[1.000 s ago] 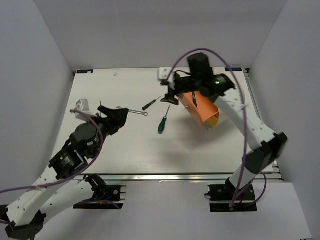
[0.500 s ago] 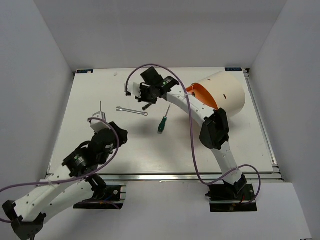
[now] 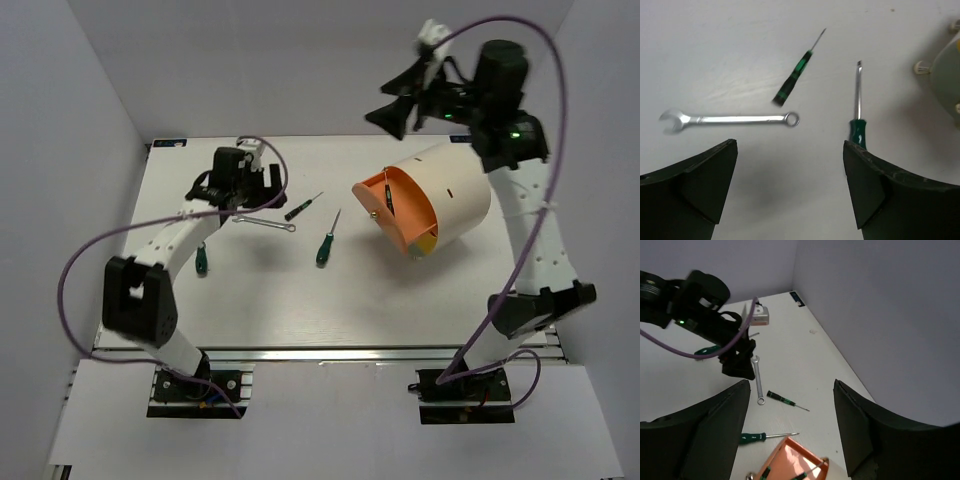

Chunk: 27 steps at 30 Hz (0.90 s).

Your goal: Sort the tools into containers

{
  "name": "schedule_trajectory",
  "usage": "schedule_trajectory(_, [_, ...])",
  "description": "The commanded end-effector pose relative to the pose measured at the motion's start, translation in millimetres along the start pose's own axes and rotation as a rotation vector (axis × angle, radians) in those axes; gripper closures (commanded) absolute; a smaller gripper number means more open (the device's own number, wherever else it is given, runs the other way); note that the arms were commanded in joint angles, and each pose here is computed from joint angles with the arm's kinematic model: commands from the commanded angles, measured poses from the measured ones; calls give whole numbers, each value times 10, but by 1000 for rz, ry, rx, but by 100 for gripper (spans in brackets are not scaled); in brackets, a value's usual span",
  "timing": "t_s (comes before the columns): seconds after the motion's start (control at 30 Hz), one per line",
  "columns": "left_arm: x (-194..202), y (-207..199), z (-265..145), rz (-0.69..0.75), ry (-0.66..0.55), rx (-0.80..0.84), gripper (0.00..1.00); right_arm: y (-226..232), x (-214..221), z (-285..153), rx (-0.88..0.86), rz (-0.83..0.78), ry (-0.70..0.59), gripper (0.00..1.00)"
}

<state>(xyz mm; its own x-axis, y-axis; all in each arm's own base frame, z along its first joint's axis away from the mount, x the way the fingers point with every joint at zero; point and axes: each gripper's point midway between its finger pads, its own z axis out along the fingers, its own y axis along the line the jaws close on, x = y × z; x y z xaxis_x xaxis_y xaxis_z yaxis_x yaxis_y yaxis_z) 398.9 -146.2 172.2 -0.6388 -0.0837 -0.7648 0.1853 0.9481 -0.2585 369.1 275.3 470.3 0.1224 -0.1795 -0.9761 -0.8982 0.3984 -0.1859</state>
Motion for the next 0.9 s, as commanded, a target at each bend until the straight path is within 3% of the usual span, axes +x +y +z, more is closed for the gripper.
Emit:
schedule_trajectory(0.0, [27,-386,304,208,123,269,3,22,19,-406,-179,144,-72,27])
schedule_trajectory(0.03, [-145,-450,364,236,103,288,2,-25,92,-479,-171,162,-64,27])
schedule_trajectory(0.07, [-17,-399,543,266,151,293,2,-85,73,-640,-140,150,-69,27])
schedule_trajectory(0.27, [-60,-347,937,416,142,278,3,-91,282,-1100,-79,200,-82,27])
schedule_trajectory(0.57, [264,-417,1397,518,171,164,7,-79,453,-1533,-3,221,-89,27])
schedule_trajectory(0.87, [310,-240,1682,527,161,-53,23,-2,568,-1668,10,257,-89,26])
